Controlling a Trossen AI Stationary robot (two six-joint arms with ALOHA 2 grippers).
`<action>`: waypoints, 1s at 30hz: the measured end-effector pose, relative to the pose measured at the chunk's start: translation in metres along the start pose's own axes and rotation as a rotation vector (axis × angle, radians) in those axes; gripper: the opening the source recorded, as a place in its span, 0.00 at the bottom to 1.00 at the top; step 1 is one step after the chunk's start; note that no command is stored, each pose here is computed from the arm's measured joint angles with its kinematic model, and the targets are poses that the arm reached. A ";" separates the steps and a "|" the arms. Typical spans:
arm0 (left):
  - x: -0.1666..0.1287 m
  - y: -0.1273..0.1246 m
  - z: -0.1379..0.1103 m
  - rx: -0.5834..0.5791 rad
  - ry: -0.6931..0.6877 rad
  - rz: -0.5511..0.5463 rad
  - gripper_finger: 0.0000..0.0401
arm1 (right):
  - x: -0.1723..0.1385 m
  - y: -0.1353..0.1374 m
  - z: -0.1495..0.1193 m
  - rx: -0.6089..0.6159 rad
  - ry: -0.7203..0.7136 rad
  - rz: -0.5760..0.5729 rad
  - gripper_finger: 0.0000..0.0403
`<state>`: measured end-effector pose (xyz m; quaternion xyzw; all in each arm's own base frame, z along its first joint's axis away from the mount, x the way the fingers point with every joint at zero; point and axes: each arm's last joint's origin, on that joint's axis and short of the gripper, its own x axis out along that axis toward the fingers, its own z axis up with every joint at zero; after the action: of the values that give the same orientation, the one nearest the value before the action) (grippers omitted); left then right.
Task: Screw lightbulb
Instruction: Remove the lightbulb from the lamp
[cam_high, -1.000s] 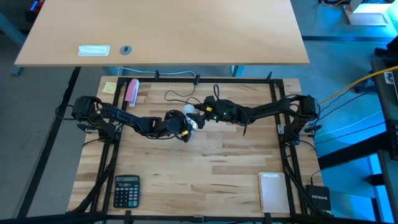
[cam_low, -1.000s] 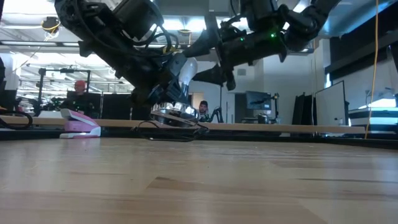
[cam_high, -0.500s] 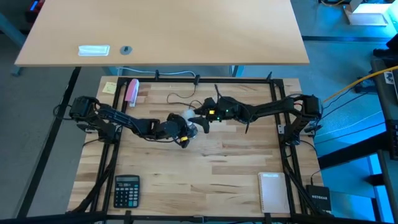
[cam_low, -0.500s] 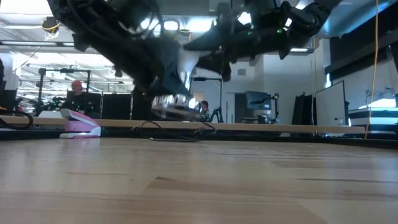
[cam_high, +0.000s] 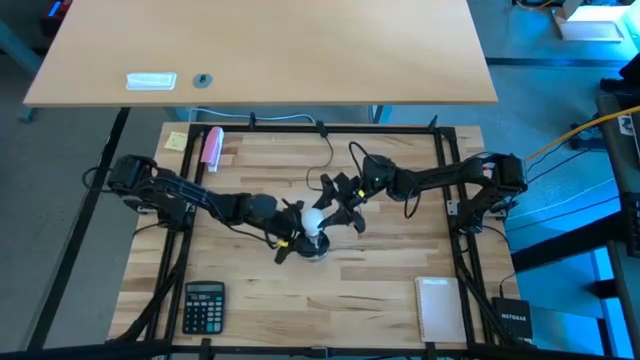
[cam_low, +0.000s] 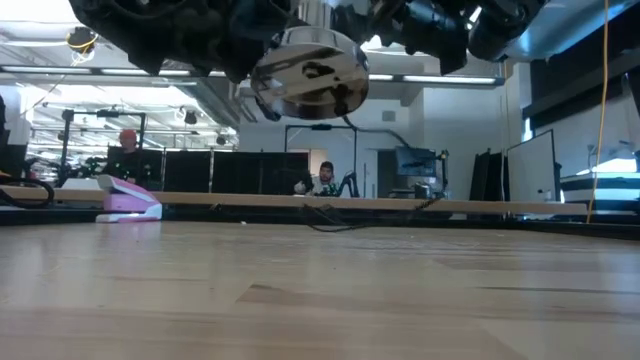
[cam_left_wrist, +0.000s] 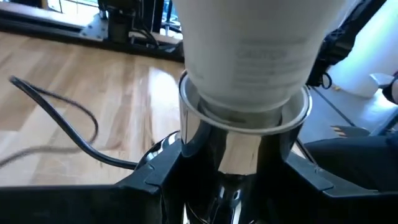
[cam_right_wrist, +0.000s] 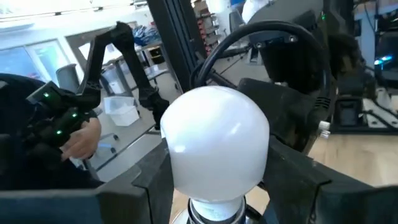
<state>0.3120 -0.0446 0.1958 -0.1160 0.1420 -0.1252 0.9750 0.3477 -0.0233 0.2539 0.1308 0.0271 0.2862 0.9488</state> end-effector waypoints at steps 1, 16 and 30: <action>0.001 0.001 -0.001 -0.008 0.006 0.002 0.42 | 0.000 0.000 -0.001 0.001 0.002 -0.002 0.50; -0.001 0.017 -0.011 -0.111 0.056 0.266 0.42 | -0.014 -0.014 -0.004 0.119 0.066 -0.183 0.96; -0.016 0.042 -0.030 -0.230 0.115 0.829 0.42 | -0.052 -0.030 -0.009 0.246 0.209 -0.698 0.84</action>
<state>0.2967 -0.0062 0.1605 -0.1499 0.2439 0.2874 0.9140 0.3191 -0.0746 0.2362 0.1965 0.2008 -0.0474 0.9586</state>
